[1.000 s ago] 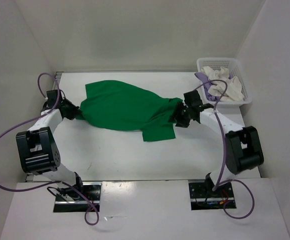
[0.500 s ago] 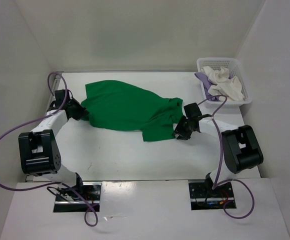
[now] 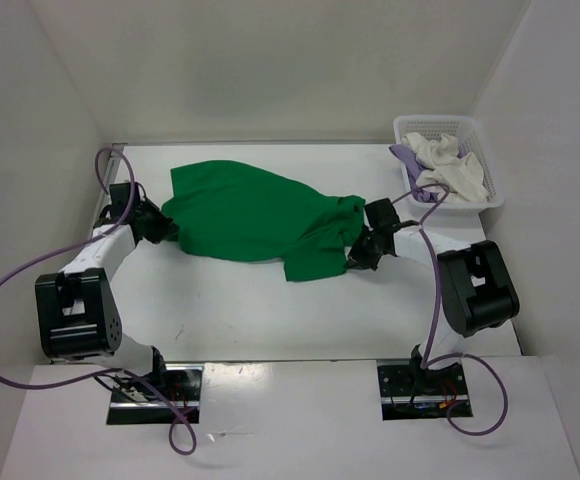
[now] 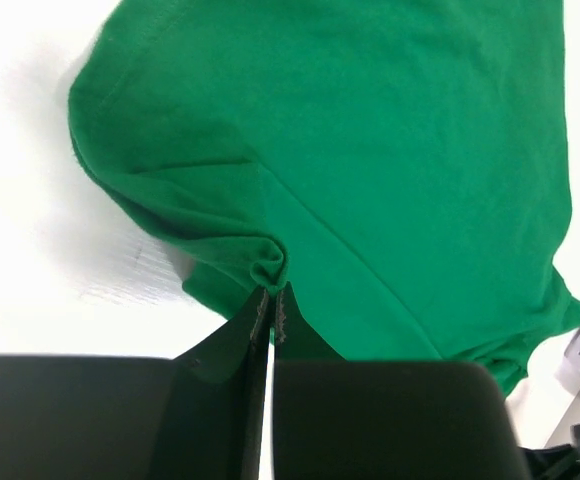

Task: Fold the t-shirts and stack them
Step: Flatten out the tshirt

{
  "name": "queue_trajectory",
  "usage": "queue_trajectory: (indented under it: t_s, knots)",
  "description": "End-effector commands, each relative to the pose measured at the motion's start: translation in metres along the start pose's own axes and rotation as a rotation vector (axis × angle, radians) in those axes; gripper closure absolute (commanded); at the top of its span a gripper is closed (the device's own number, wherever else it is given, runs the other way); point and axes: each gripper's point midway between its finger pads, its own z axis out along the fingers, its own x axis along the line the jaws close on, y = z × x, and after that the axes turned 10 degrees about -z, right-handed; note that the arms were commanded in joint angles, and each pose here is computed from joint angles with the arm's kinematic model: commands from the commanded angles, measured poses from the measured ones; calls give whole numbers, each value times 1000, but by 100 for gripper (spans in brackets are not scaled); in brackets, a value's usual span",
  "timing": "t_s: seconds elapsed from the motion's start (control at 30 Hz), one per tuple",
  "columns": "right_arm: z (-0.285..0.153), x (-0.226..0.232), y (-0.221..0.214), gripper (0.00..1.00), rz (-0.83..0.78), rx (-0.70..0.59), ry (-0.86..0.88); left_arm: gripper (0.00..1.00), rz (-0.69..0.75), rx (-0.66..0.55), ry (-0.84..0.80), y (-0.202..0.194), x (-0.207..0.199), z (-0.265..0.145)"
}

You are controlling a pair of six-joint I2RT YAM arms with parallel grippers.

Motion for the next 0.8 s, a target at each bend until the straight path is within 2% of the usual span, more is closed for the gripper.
queue_trajectory:
  t_s: [0.0,0.1,0.13,0.17,0.2,0.27,0.3,0.37,0.4,0.43,0.47,0.57,0.6,0.7,0.77]
  knots:
    - [-61,33,52,100,-54,-189,48,100,31,-24,-85,3,-34,-23]
    - [-150,66,94,100,-85,-394,98,100,70,-88,-191,18,-91,-52]
    - [-200,83,110,100,-104,-498,140,100,89,-91,-225,17,-109,-62]
    - [-225,90,119,100,-113,-559,153,100,89,-106,-265,23,-129,-73]
    - [-274,104,140,100,-126,-684,177,100,101,-153,-335,39,-161,-103]
    - [-320,111,150,100,-139,-770,175,100,106,-202,-404,49,-187,-135]
    - [-373,125,160,100,-156,-884,218,100,110,-270,-473,63,-206,-173]
    - [-416,134,165,100,-171,-968,255,100,88,-346,-517,84,-212,-210]
    - [-461,145,166,100,-185,-1062,309,100,88,-399,-593,96,-231,-250]
    - [-485,146,165,100,-178,-1109,331,100,88,-411,-571,99,-224,-252]
    - [-526,151,160,100,-188,-1191,378,100,107,-464,-624,106,-241,-290]
    - [-575,156,154,100,-204,-1288,427,100,130,-560,-690,113,-256,-348]
    - [-599,160,148,100,-211,-1327,467,100,152,-608,-745,114,-266,-382]
    - [-613,176,141,100,-276,-1341,553,100,166,-676,-786,117,-272,-422]
    - [-615,182,145,100,-283,-1347,566,100,171,-689,-779,122,-276,-422]
